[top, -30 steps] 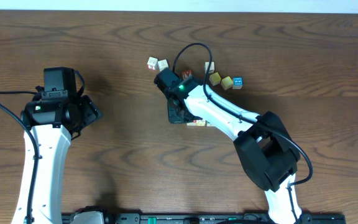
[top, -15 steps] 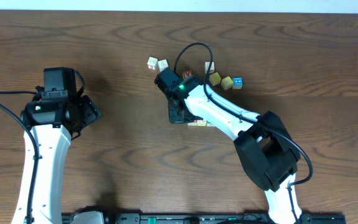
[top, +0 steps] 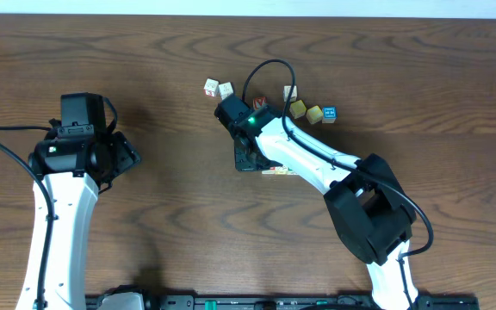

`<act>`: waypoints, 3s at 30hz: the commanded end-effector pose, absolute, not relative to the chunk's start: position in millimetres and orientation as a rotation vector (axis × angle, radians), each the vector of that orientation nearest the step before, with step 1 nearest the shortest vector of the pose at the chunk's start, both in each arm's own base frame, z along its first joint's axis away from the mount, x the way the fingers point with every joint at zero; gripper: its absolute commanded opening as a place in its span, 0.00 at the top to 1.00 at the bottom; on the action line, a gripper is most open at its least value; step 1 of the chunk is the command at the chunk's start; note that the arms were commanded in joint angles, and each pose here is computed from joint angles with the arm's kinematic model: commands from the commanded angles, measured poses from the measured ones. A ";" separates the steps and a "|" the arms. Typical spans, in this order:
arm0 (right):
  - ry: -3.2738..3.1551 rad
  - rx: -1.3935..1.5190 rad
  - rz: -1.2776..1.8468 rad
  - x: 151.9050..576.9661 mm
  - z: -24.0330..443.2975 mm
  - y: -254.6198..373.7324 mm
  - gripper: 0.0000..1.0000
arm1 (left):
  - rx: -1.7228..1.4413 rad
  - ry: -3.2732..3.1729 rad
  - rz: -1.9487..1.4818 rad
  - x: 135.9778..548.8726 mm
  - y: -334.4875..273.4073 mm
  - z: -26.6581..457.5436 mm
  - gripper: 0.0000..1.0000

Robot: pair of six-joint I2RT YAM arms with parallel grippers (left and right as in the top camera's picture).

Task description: Lift 3 blocks

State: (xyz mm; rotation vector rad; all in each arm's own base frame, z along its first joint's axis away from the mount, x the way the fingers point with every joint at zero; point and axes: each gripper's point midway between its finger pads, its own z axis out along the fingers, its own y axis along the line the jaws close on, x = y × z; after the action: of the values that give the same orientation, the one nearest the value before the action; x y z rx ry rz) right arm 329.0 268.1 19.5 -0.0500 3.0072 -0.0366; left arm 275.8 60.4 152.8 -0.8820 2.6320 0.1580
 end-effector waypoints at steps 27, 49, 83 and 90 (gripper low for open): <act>2.766 0.015 0.134 361.0 167.2 212.0 0.34 | -0.896 2.628 0.171 275.3 63.1 153.2 0.15; 2.829 0.658 -0.072 338.9 195.3 13.0 0.01 | -0.896 2.628 0.171 275.3 63.1 153.3 0.15; 2.975 0.514 0.140 321.3 113.8 72.7 0.01 | -0.888 2.581 0.154 286.4 64.2 157.4 0.15; 2.986 0.475 0.140 318.2 110.3 80.8 0.01 | -0.856 2.616 -0.059 293.0 38.2 155.5 0.15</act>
State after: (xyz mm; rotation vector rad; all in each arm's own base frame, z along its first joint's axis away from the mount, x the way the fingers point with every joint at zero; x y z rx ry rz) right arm 320.3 77.2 110.4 0.5046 2.9810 0.1322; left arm 291.0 53.3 156.8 -0.8617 2.5899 0.0696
